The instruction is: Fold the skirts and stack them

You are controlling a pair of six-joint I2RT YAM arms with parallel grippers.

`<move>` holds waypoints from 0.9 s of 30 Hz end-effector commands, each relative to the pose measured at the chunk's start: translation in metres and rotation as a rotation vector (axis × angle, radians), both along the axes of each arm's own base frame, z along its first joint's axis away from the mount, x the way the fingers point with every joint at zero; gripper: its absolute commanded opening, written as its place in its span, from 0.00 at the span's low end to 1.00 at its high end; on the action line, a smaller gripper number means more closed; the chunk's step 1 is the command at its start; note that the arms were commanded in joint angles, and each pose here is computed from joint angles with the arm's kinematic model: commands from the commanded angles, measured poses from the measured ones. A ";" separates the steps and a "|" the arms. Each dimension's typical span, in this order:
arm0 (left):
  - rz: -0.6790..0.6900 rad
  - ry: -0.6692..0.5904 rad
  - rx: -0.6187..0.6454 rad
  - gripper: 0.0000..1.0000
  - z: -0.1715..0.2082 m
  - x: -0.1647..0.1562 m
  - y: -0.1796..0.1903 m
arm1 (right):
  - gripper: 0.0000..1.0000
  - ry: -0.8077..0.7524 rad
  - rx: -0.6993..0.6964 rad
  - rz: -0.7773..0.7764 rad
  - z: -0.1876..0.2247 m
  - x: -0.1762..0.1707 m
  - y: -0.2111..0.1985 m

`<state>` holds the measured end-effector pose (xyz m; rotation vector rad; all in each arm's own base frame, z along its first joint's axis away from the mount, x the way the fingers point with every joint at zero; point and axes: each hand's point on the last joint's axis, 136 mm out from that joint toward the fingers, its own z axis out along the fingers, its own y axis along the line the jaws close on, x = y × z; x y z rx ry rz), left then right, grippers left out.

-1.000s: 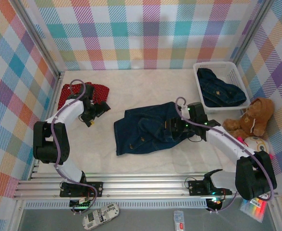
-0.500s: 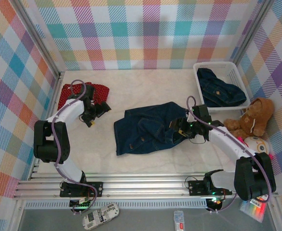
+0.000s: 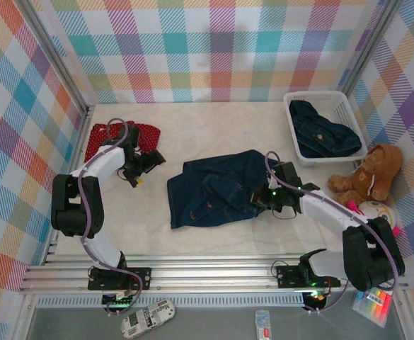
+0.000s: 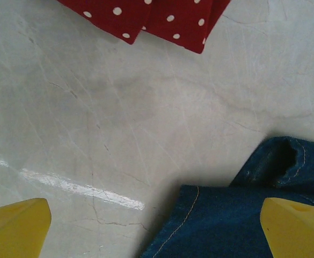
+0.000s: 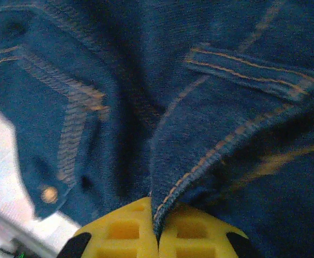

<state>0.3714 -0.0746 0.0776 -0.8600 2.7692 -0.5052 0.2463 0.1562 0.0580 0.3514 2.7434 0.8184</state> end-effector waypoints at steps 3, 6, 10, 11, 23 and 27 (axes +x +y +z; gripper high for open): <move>-0.077 0.054 -0.029 0.96 -0.015 -0.017 -0.012 | 0.00 0.096 -0.160 -0.022 -0.039 -0.036 -0.037; -0.102 0.072 -0.044 0.91 -0.021 -0.021 -0.020 | 0.00 0.132 -0.181 -0.033 -0.047 -0.043 -0.041; -0.145 0.076 -0.081 0.83 -0.026 -0.021 -0.038 | 0.09 0.084 -0.170 -0.041 -0.038 -0.032 -0.039; -0.158 0.072 -0.094 0.82 -0.026 -0.021 -0.043 | 0.20 0.050 -0.152 -0.038 -0.030 -0.026 -0.036; -0.195 0.067 -0.077 0.84 -0.025 -0.011 -0.058 | 0.61 -0.054 0.018 -0.224 0.009 0.014 -0.043; -0.193 0.067 -0.071 0.86 -0.024 -0.010 -0.058 | 0.61 0.035 -0.031 -0.282 -0.005 0.010 -0.053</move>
